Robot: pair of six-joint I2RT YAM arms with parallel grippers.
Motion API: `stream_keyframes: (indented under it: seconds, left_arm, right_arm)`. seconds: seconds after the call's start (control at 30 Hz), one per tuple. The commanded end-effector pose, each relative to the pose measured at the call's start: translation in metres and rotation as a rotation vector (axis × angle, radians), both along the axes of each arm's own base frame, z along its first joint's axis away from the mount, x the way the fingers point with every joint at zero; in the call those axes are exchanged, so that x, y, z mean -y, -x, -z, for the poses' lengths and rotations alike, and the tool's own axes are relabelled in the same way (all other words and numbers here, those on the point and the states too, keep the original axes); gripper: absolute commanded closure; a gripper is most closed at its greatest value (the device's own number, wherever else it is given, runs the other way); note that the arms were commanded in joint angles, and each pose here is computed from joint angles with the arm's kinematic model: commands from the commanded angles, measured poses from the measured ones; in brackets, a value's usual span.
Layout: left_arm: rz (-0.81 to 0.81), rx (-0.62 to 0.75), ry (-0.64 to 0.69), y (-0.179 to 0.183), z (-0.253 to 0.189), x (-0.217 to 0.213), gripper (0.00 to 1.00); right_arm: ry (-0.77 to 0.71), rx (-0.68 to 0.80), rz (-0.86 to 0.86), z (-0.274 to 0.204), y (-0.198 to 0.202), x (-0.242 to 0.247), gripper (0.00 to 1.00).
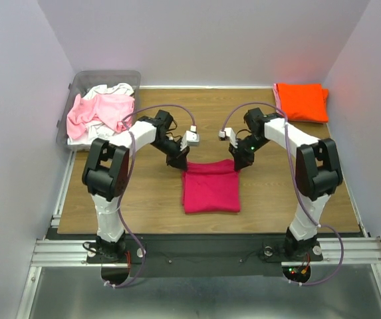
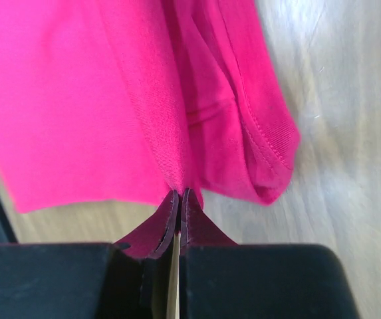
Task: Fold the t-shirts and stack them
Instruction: Fold the tshirt
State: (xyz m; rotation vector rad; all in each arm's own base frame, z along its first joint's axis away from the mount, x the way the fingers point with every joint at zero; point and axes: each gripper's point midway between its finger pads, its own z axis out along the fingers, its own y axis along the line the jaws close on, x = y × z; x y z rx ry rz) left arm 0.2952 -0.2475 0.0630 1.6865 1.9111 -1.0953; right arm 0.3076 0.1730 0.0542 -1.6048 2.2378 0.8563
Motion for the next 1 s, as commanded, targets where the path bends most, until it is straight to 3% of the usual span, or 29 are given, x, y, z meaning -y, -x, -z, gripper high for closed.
stream_keyframes:
  seconds: [0.0, 0.13, 0.27, 0.4, 0.43, 0.47, 0.6, 0.63, 0.7, 0.77, 0.97]
  left_arm:
    - [-0.024, 0.093, 0.07, -0.002, -0.046, -0.002, 0.97]
    - [-0.062, 0.123, 0.066, -0.02, -0.052, -0.005, 0.97]
    - [-0.099, 0.117, 0.033, -0.043, -0.039, -0.009, 0.94]
    - [-0.158, 0.078, -0.005, -0.063, -0.018, -0.016, 0.78]
    - [-0.175, 0.075, -0.011, -0.071, -0.014, -0.016, 0.67]
    - [-0.183, 0.073, -0.009, -0.074, -0.014, -0.017, 0.62]
    - [-0.24, 0.111, 0.036, -0.095, -0.038, -0.017, 0.47]
    - [-0.271, 0.158, 0.059, -0.106, -0.054, -0.02, 0.44]
    - [-0.346, 0.171, 0.087, -0.115, -0.072, -0.026, 0.44]
    - [-0.375, 0.23, 0.136, -0.117, -0.097, -0.029, 0.45]
    - [-0.369, 0.156, 0.252, -0.063, -0.12, -0.003, 0.53]
  right_arm:
    - [-0.072, 0.09, 0.033, -0.055, -0.002, -0.011, 0.99]
    - [-0.092, 0.125, 0.056, -0.069, -0.025, -0.018, 0.99]
    - [-0.062, 0.093, 0.043, -0.043, -0.039, -0.02, 0.99]
    - [-0.008, 0.052, 0.053, -0.011, -0.051, -0.016, 0.86]
    - [0.002, 0.034, 0.057, -0.002, -0.053, -0.015, 0.78]
    - [0.004, 0.042, 0.078, 0.0, -0.058, -0.014, 0.73]
    - [0.008, 0.099, 0.175, -0.007, -0.084, -0.002, 0.58]
    - [0.002, 0.135, 0.21, -0.018, -0.097, 0.005, 0.5]
    - [-0.021, 0.174, 0.277, -0.042, -0.111, 0.009, 0.38]
    - [-0.056, 0.198, 0.35, -0.065, -0.121, 0.014, 0.37]
    - [-0.184, 0.151, 0.472, -0.107, -0.1, 0.0, 0.37]
